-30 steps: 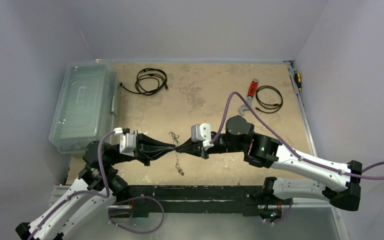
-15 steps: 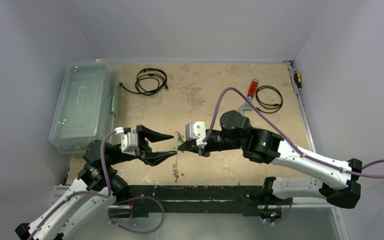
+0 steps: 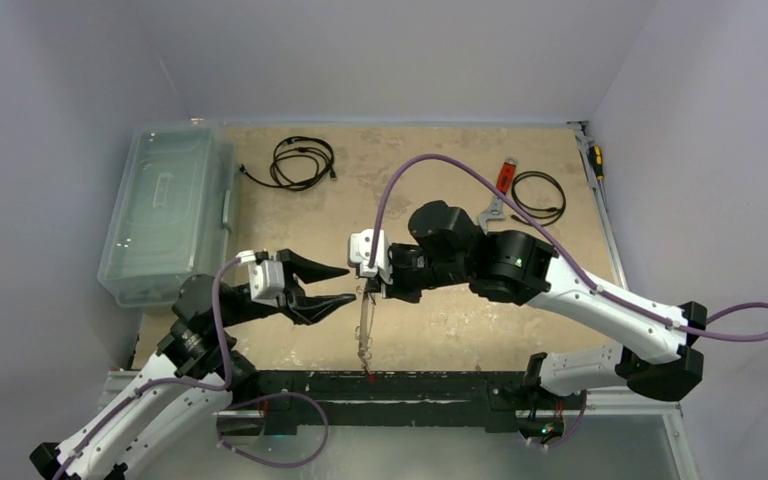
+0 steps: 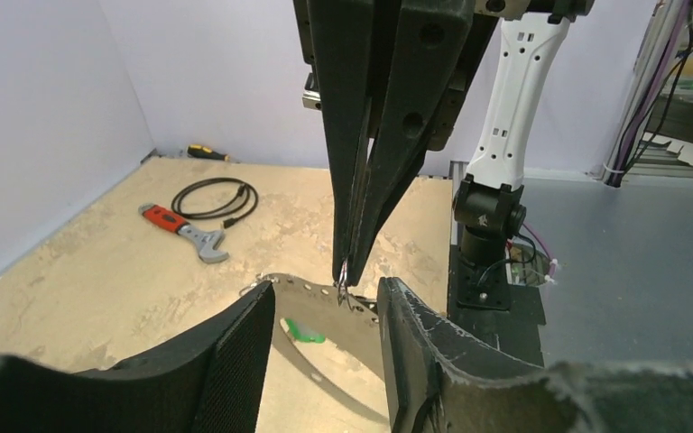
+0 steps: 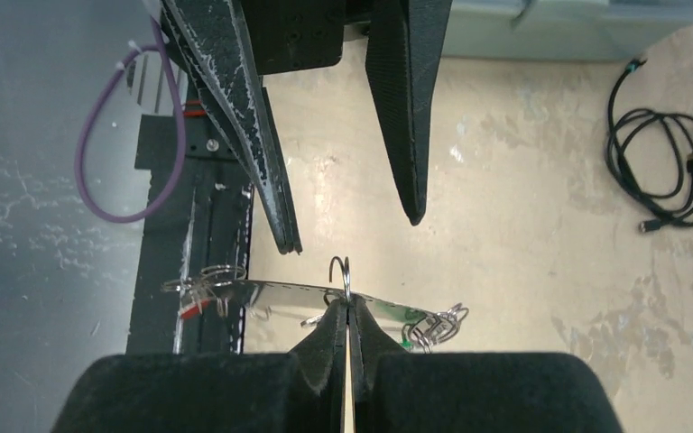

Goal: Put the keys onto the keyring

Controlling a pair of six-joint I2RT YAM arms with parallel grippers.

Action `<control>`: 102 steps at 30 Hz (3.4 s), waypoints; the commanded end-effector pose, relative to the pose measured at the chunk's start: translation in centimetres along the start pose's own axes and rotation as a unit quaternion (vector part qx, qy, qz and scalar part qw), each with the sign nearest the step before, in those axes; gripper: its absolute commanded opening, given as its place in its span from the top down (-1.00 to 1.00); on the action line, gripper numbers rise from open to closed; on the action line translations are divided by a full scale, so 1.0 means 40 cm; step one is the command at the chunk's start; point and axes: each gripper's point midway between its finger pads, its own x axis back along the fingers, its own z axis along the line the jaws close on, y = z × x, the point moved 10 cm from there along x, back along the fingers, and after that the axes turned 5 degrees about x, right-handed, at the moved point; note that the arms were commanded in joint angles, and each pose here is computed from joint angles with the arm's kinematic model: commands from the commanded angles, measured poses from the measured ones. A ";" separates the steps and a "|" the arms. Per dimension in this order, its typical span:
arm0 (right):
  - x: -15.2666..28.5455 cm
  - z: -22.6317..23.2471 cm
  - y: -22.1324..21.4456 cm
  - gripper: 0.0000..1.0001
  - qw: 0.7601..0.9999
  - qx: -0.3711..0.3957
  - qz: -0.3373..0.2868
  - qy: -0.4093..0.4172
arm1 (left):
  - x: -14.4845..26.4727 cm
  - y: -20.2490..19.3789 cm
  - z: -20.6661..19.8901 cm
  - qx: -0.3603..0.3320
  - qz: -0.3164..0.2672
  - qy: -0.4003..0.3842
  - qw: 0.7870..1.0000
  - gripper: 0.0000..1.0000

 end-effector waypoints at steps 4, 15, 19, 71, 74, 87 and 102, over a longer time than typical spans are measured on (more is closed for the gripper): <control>0.031 -0.007 0.023 1.00 1.000 0.008 0.022 0.000 | -0.038 0.013 0.004 0.010 0.007 -0.039 0.999 0.19; 0.033 -0.006 0.033 1.00 1.000 0.017 0.011 0.010 | -0.064 -0.005 0.013 0.035 0.023 -0.057 0.998 0.50; 0.029 -0.004 0.033 1.00 1.000 0.019 0.007 0.015 | -0.068 -0.010 0.012 0.041 0.023 -0.064 0.997 0.57; 0.053 0.067 -0.049 -0.01 0.957 0.003 -0.277 -0.087 | -0.026 0.035 -0.022 0.033 -0.052 -0.057 0.996 1.00; 0.039 0.068 -0.054 -0.01 0.957 -0.001 -0.279 -0.082 | -0.022 0.037 -0.020 0.030 -0.054 -0.051 0.997 1.00; -0.014 0.077 -0.072 0.00 0.952 -0.020 -0.300 -0.062 | -0.014 0.040 -0.009 0.029 -0.057 -0.025 0.998 1.00; -0.051 0.061 -0.069 0.25 0.945 -0.038 -0.314 -0.081 | -0.010 0.042 -0.012 0.029 -0.061 -0.026 0.997 1.00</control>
